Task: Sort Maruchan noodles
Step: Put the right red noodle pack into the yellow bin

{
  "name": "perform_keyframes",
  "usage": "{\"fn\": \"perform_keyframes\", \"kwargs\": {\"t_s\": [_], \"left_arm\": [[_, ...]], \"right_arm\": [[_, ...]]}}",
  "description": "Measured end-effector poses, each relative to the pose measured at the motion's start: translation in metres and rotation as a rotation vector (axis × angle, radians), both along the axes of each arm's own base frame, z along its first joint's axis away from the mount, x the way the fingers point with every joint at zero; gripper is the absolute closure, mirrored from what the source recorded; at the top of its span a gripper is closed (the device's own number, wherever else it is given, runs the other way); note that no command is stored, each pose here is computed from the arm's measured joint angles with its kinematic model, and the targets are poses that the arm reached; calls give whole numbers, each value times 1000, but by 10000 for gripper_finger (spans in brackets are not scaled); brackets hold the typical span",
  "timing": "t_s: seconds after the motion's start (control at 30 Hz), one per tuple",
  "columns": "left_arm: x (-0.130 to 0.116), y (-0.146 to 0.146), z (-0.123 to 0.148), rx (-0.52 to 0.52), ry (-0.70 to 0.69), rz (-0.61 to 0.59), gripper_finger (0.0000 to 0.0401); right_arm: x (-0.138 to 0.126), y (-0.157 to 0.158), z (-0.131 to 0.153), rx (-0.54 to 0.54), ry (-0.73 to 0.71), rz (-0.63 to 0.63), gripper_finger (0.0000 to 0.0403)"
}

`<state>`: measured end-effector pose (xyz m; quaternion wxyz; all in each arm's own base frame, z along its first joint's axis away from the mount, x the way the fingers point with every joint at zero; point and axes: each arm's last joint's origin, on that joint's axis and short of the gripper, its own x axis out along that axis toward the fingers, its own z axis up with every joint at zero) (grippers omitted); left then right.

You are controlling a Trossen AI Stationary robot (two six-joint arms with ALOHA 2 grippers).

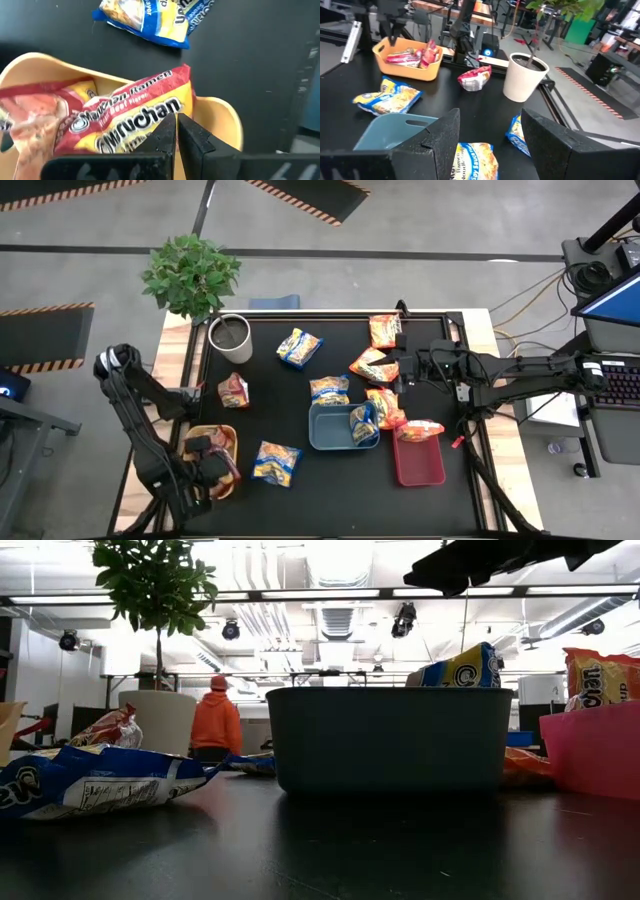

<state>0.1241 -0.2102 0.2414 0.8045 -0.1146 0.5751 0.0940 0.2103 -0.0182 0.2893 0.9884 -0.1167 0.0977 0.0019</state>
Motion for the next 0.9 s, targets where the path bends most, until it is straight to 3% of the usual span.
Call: {"fn": "perform_keyframes", "kwargs": {"t_s": [0.13, 0.23, 0.5, 0.63, 0.9], "left_arm": [[-10, 17, 12, 22, 31, 65, 401], [-20, 31, 14, 61, 153, 131, 401], [-21, 29, 16, -26, 164, 213, 394], [-23, 23, 8, -3, 246, 202, 354], [-23, 9, -12, 90, 295, 209, 233]], "right_arm": [[0, 1, 0, 13, 0, 10, 202], [1, 0, -2, 28, 12, 8, 202], [2, 0, -5, 19, 36, 12, 202], [2, 1, -5, 18, 36, 24, 202], [2, 2, -5, 31, 35, 84, 202]]}}
